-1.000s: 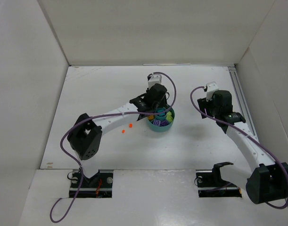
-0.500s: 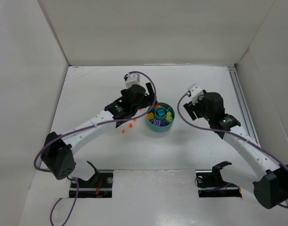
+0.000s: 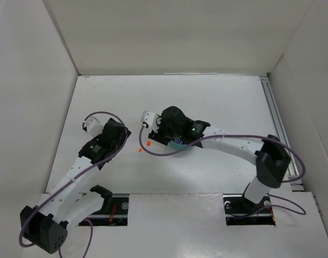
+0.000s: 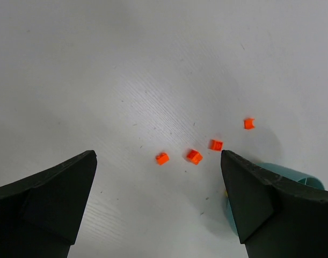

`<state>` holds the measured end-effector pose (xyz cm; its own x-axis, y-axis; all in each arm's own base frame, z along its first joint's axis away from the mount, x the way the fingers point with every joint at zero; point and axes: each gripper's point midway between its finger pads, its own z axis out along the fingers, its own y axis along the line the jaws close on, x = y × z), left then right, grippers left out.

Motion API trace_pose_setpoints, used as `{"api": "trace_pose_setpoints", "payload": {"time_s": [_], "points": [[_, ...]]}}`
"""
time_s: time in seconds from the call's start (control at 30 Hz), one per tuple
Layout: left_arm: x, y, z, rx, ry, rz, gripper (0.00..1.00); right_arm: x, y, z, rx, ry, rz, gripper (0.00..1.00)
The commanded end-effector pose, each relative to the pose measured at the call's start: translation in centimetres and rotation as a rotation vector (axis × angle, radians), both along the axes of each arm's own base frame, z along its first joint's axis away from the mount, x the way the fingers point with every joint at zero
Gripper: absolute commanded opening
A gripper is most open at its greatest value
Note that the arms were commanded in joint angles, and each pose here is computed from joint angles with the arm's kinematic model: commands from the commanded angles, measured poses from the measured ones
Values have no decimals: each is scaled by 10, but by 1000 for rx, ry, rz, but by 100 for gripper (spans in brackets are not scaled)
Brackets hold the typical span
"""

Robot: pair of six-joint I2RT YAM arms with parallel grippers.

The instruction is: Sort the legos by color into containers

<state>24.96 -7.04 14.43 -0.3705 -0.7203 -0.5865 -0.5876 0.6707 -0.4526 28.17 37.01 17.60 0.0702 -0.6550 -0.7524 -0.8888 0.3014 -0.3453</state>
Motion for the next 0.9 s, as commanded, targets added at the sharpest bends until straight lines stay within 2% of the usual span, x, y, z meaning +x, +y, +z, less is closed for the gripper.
{"api": "trace_pose_setpoints", "payload": {"time_s": [0.0, 0.3, 0.33, 0.57, 0.87], "points": [[-18, 29, -4, -11, -1, 164, 100, 2, 31, -20, 49, 163, -30, 57], [-20, 34, 1, 6, -27, 163, 100, 9, 65, -72, -76, 275, -166, 57], [-20, 35, 0, 12, -25, 157, 100, 10, 67, -80, -89, 282, -168, 53], [-18, 32, -1, 1, -38, 143, 100, 12, 67, -104, -175, 297, -149, 53], [-17, 30, 0, -3, -40, 131, 100, 15, 69, -119, -205, 296, -140, 53]]}}
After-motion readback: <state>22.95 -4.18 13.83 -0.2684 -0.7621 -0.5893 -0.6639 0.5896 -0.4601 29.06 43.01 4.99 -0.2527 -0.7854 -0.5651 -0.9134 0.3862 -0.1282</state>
